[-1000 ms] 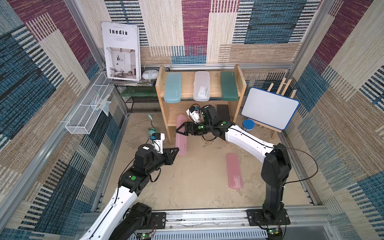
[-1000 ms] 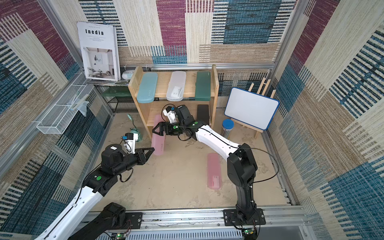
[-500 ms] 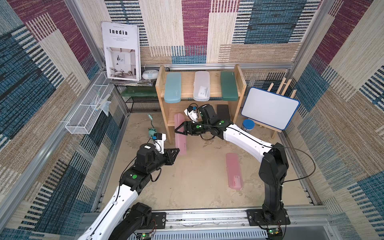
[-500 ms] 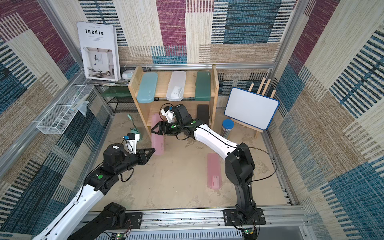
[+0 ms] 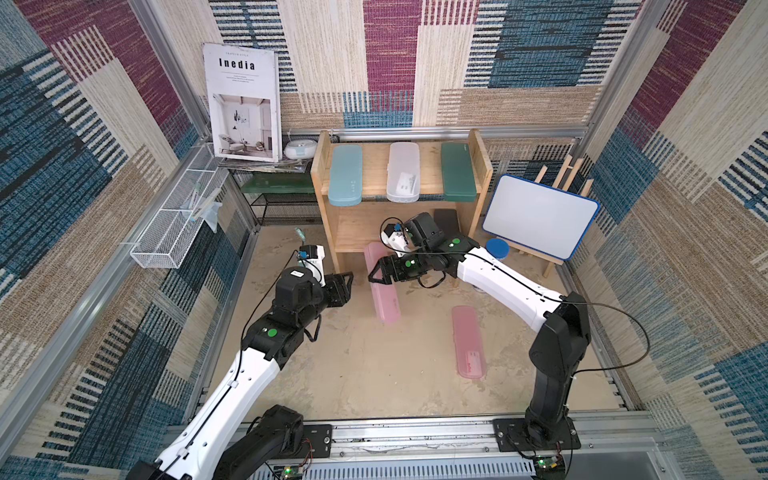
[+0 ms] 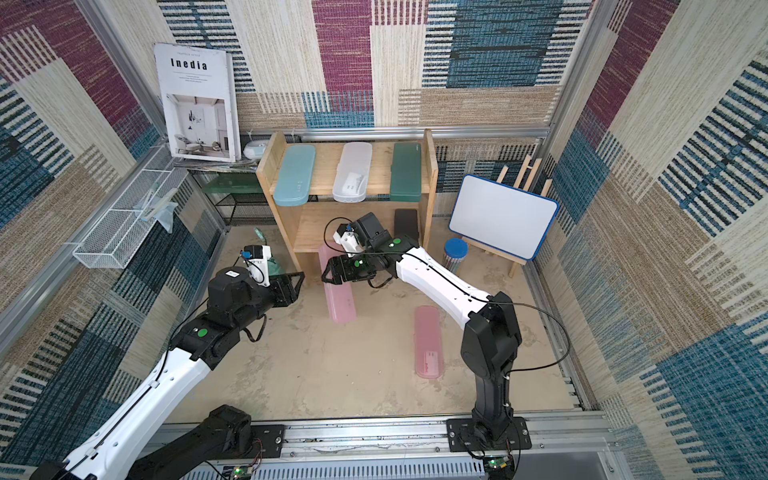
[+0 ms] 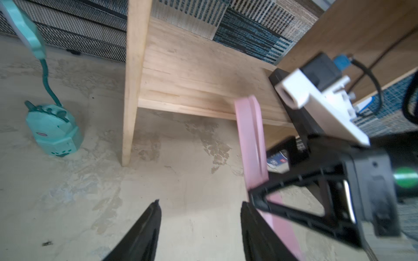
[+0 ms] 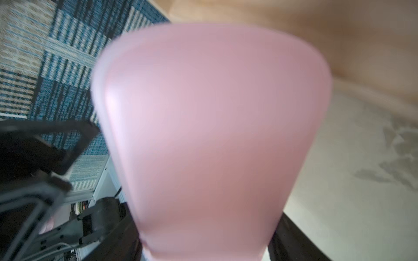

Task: Remove the pencil cases from the shelf
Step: Pick up the pencil case from the shelf, then place the pencil case at the center of the board.

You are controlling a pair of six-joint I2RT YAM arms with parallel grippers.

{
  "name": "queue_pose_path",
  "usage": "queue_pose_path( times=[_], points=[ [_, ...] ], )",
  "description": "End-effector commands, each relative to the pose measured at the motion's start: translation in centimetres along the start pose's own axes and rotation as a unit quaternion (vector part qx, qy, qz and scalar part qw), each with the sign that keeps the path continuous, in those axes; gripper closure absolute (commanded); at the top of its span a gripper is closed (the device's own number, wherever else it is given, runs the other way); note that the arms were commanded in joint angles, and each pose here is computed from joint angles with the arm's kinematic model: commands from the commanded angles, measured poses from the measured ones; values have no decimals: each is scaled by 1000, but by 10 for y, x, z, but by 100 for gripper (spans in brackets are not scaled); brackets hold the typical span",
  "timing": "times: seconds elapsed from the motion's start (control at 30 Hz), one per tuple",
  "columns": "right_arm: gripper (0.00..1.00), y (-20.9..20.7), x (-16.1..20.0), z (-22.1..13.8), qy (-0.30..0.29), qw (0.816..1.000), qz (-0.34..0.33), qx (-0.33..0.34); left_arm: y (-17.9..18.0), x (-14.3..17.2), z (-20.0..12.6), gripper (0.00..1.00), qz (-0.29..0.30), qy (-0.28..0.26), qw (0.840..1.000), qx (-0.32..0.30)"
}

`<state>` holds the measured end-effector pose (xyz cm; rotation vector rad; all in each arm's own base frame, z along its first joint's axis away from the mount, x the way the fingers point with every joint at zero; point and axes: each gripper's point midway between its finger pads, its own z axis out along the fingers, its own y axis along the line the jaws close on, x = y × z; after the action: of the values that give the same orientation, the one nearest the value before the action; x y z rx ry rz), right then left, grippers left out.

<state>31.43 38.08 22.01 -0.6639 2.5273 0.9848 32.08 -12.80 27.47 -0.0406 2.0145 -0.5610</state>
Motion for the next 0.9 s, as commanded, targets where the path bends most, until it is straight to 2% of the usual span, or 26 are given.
queue_pose_path(
  times=[0.0, 0.2, 0.5, 0.6, 0.87],
  points=[
    [31, -16, 53, -8, 64, 997, 20, 37, 9, -8, 11, 39, 18, -9, 999, -29],
    [32, -33, 118, -24, 112, 987, 85, 80, -4, -15, 49, 39, -7, -5, 1000, 5],
    [32, -78, 190, -40, 109, 957, 205, 172, -14, -20, 77, 38, -12, 10, 1000, 23],
    [31, -94, 207, -34, 107, 948, 229, 193, -14, -16, 82, 38, -9, 23, 999, 24],
    [29, -120, 206, -6, 133, 936, 218, 240, -13, -10, 86, 38, -3, 39, 999, 24]
  ],
)
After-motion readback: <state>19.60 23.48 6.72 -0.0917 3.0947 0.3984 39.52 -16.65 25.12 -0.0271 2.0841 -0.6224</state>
